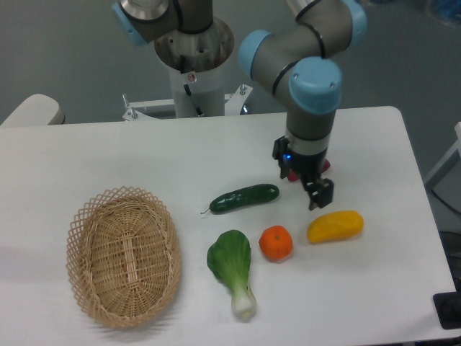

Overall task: Place the cucumber on the table
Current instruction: 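Open the gripper, release the cucumber, and lift the gripper away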

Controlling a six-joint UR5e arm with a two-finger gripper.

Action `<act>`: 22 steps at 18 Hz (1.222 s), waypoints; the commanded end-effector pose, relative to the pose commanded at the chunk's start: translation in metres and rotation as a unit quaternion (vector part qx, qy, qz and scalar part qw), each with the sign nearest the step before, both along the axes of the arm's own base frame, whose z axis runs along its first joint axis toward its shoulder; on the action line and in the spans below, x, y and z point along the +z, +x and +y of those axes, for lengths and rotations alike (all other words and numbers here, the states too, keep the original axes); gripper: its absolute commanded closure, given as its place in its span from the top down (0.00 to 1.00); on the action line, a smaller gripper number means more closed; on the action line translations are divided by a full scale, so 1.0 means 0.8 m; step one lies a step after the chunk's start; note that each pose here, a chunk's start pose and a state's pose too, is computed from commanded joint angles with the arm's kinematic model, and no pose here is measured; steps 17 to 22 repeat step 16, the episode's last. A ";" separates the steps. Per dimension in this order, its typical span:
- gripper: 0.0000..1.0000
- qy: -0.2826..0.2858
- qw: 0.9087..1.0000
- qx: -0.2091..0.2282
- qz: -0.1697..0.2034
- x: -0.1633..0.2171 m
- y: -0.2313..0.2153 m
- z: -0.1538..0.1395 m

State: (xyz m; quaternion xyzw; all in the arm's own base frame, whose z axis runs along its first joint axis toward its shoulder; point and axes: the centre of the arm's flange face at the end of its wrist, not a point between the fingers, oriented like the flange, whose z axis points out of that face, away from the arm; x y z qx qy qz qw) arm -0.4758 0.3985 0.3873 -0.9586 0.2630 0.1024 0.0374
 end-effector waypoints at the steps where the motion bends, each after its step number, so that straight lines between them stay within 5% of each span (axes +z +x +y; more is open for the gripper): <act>1: 1.00 0.000 1.000 -0.007 0.005 0.007 -0.007 -0.006; 6: 1.00 -0.027 0.997 -0.078 0.005 0.017 -0.057 -0.073; 10: 1.00 -0.033 0.995 -0.096 0.008 0.017 -0.082 -0.113; 22: 1.00 -0.034 0.995 -0.096 0.011 0.019 -0.087 -0.121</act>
